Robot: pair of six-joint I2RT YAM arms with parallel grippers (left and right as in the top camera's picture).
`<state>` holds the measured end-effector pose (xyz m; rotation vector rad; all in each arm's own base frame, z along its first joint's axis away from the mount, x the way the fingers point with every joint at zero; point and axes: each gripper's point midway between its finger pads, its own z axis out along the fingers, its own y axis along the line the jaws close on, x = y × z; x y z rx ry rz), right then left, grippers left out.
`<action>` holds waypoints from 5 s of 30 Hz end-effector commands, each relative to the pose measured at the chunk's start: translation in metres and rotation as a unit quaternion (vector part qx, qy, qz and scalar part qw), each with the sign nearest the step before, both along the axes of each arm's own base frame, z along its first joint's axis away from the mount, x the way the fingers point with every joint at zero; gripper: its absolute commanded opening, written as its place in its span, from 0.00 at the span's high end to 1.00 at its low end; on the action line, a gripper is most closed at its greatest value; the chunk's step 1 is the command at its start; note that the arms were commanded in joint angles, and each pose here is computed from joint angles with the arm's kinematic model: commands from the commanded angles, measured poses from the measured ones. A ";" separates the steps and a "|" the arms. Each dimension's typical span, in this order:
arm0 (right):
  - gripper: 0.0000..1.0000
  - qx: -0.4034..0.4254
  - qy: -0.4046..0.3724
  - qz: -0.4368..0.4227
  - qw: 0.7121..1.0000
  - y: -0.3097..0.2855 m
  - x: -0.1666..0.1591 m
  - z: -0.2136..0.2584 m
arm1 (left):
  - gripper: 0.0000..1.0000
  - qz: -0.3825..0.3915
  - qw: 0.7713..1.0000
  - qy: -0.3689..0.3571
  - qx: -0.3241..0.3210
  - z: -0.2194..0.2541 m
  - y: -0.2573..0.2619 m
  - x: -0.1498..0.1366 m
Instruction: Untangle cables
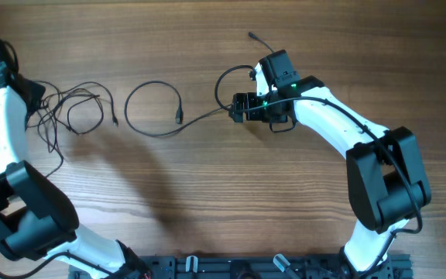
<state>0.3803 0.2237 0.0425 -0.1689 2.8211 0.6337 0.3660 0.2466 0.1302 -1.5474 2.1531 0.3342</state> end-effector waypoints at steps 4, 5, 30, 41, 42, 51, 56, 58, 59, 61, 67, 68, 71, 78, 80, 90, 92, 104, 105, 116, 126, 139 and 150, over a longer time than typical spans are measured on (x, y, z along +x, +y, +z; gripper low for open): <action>0.00 -0.015 -0.003 -0.001 1.000 -0.005 0.004 -0.008 | 0.00 -0.110 0.993 -0.040 -0.022 0.028 -0.012 0.019; 0.00 -0.021 -0.005 -0.004 1.000 -0.007 0.006 -0.009 | 0.00 -0.121 0.990 -0.072 -0.020 0.048 -0.015 0.028; 0.06 0.025 0.043 -0.209 0.977 -0.071 0.041 -0.006 | 0.19 -0.634 0.757 0.000 -0.158 -0.016 -0.360 0.075; 0.00 -0.003 0.067 -0.264 0.962 -0.170 0.042 -0.014 | 0.10 -0.775 0.627 0.051 -0.051 -0.077 -0.471 0.065; 0.00 -0.005 0.072 -0.272 0.960 -0.176 0.040 -0.015 | 0.10 -0.774 0.630 0.065 -0.032 -0.082 -0.471 0.065; 0.00 -0.047 0.071 -0.291 0.953 -0.194 0.036 -0.020 | 0.09 -0.788 0.602 0.124 -0.038 -0.136 -0.493 0.041; 0.00 -0.041 0.051 -0.292 0.954 -0.194 0.046 -0.017 | 0.63 -0.786 0.604 0.129 -0.040 -0.145 -0.490 0.042; 0.00 -0.037 0.036 -0.292 0.955 -0.194 0.053 -0.015 | 0.87 -0.785 0.604 0.133 -0.041 -0.148 -0.489 0.041; 0.00 -0.034 0.025 -0.293 0.955 -0.194 0.058 -0.013 | 0.96 -0.782 0.608 0.130 -0.033 -0.143 -0.488 0.044; 0.00 -0.029 0.008 -0.293 0.956 -0.194 0.066 -0.010 | 0.96 -0.763 0.639 0.097 -0.026 -0.114 -0.489 0.060; 0.00 -0.014 -0.042 -0.294 0.955 -0.194 0.089 0.002 | 0.96 -0.646 0.742 -0.164 0.070 0.077 -0.450 0.153; 0.00 -0.013 -0.044 -0.294 0.955 -0.194 0.090 0.002 | 0.96 -0.603 0.764 -0.216 0.076 0.108 -0.432 0.166; 0.00 -0.013 -0.044 -0.294 0.955 -0.194 0.090 0.002 | 0.96 -0.482 0.815 -0.320 0.037 0.169 -0.373 0.180; 0.00 -0.013 -0.045 -0.294 0.955 -0.194 0.090 0.002 | 0.96 -0.450 0.886 -0.097 -0.047 0.078 -0.305 0.113; 0.00 -0.013 -0.044 -0.295 0.955 -0.194 0.090 0.002 | 0.95 -0.446 0.894 0.011 -0.049 0.045 -0.286 0.079; 0.01 -0.013 -0.045 -0.294 0.955 -0.194 0.090 0.002 | 0.83 -0.415 0.886 0.199 -0.061 0.006 -0.258 0.000; 0.00 -0.013 -0.045 -0.294 0.955 -0.194 0.090 0.002 | 0.81 -0.409 0.883 0.223 -0.054 0.003 -0.252 -0.009; 0.00 -0.013 -0.045 -0.294 0.955 -0.194 0.090 0.002 | 0.48 -0.369 0.868 0.330 -0.034 -0.026 -0.226 -0.059; 0.00 -0.013 -0.045 -0.294 0.955 -0.194 0.090 0.002 | 0.42 -0.361 0.868 0.339 -0.037 -0.029 -0.225 -0.065; 0.00 -0.013 -0.046 -0.294 0.954 -0.194 0.091 0.003 | 0.00 -0.207 0.861 0.461 0.045 -0.029 -0.149 -0.133; 0.00 -0.012 -0.046 -0.294 0.955 -0.194 0.091 0.003 | 0.00 -0.207 0.966 0.128 -0.091 -0.006 -0.148 -0.060; 0.00 -0.012 -0.046 -0.294 0.954 -0.194 0.091 0.003 | 0.00 -0.238 0.960 0.000 -0.148 0.023 -0.170 -0.031; 0.00 -0.012 -0.046 -0.294 0.954 -0.194 0.091 0.003 | 0.00 -0.238 0.960 0.000 -0.148 0.023 -0.170 -0.031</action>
